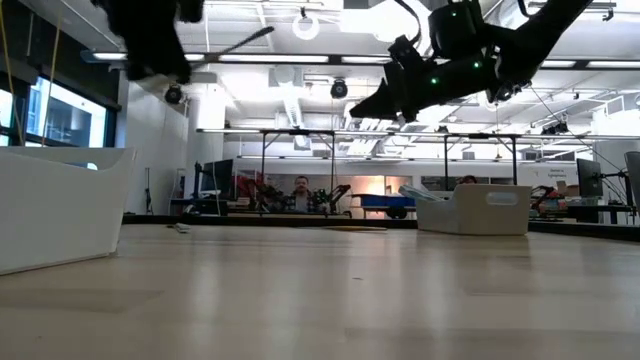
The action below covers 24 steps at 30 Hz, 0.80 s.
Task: Sort silverware by color (type)
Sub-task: Put the gold table knife into the white bin
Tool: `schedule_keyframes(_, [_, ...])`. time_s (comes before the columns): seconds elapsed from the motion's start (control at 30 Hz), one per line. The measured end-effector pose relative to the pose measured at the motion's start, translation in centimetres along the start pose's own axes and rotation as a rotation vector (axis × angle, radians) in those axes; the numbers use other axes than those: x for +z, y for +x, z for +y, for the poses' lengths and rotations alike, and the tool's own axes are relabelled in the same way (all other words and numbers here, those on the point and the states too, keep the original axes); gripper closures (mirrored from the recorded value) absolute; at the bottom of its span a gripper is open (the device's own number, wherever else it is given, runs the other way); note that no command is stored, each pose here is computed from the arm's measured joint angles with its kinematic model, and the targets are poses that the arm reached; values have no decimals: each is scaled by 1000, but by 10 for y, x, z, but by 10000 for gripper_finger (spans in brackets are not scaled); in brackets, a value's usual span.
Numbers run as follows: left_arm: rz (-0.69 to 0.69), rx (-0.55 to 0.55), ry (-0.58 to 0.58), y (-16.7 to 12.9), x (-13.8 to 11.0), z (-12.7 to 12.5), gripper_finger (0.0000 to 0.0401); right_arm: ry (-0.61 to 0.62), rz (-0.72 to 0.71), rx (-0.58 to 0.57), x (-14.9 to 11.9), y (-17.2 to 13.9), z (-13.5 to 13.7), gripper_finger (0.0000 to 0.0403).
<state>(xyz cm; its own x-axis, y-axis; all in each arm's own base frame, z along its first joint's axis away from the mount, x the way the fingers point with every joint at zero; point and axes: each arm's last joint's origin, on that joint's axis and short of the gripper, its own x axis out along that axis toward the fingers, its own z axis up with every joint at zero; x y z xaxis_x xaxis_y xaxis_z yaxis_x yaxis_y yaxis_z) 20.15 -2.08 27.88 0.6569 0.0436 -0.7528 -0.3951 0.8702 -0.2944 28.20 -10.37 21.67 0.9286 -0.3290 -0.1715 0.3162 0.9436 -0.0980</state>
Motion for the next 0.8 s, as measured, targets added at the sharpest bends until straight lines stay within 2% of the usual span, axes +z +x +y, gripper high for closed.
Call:
schedule_keyframes(0.3, [294,-24,-258,-16,-21,-64,385,14,-67,7,4,-1,-20,402])
schedule_keyframes(0.43, [480,-19,-358,-8,-47,-98,385,15,-69,-1,4,-1,-24,402])
schedule_keyframes(0.57, [630,-4,-447,2,-84,-131,385,15,-70,11,4,-1,-23,403])
schedule_keyframes(0.67, [679,-2,-503,6,-107,-149,385,15,-73,12,4,-1,-23,403])
schedule_keyframes(0.8, [700,66,-534,10,-124,-155,385,14,-74,13,4,-1,-23,403])
